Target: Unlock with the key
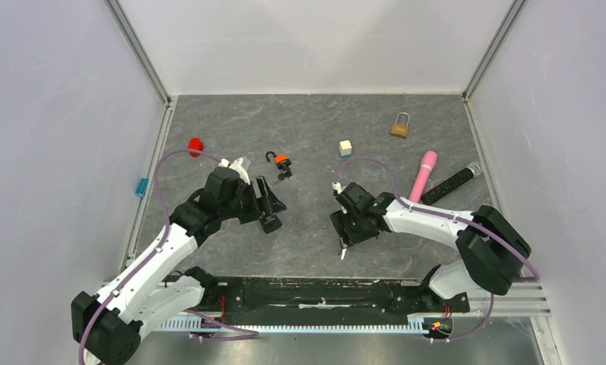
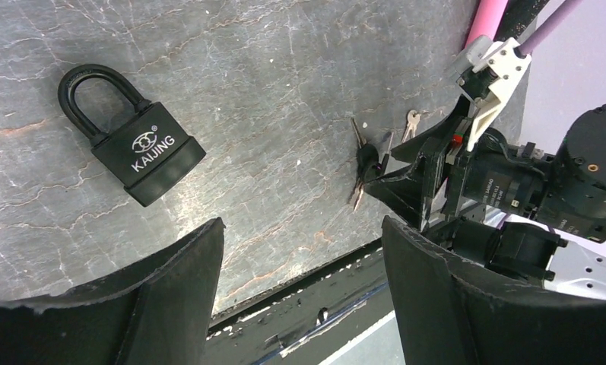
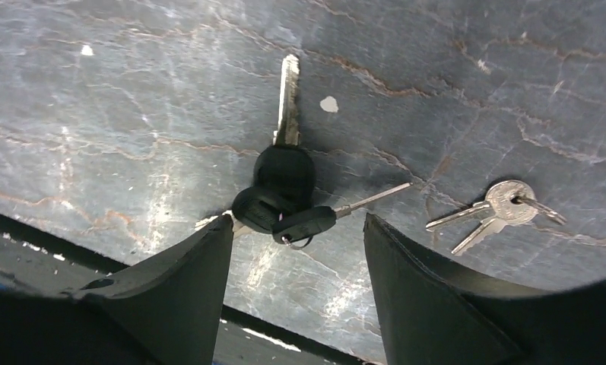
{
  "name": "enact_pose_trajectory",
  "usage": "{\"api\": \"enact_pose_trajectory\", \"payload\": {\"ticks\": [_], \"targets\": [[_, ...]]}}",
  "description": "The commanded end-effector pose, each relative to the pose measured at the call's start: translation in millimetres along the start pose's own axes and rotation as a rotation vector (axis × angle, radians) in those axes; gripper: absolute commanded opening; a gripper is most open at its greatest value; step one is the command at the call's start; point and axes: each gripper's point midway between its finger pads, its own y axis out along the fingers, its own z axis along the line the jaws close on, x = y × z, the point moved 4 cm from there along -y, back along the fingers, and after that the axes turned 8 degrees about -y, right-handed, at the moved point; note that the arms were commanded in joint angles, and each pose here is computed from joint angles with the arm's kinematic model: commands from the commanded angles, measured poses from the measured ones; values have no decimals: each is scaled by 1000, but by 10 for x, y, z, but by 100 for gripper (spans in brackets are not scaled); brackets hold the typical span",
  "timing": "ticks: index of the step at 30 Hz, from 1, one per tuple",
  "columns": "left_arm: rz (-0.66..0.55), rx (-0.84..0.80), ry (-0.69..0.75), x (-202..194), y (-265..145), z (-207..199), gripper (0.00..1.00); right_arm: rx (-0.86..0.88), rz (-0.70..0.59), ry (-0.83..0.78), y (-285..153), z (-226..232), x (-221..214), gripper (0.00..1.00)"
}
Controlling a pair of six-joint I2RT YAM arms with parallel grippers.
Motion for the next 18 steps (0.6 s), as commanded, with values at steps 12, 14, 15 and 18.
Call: {"api": "enact_pose_trajectory", "payload": {"ticks": [12,14,15,18], "targets": [[-4,-30,27,-25,12,6,80,1,-142,8,182,47,178,35],[3,-45,23,-28,17,-21,80,11,-186,-34,128,66,281,28],[7,-53,22,-29,19,-34,80,21,-211,-58,101,79,334,21],[8,-73,21,-24,15,-72,80,20,-275,-99,19,77,449,0]]}}
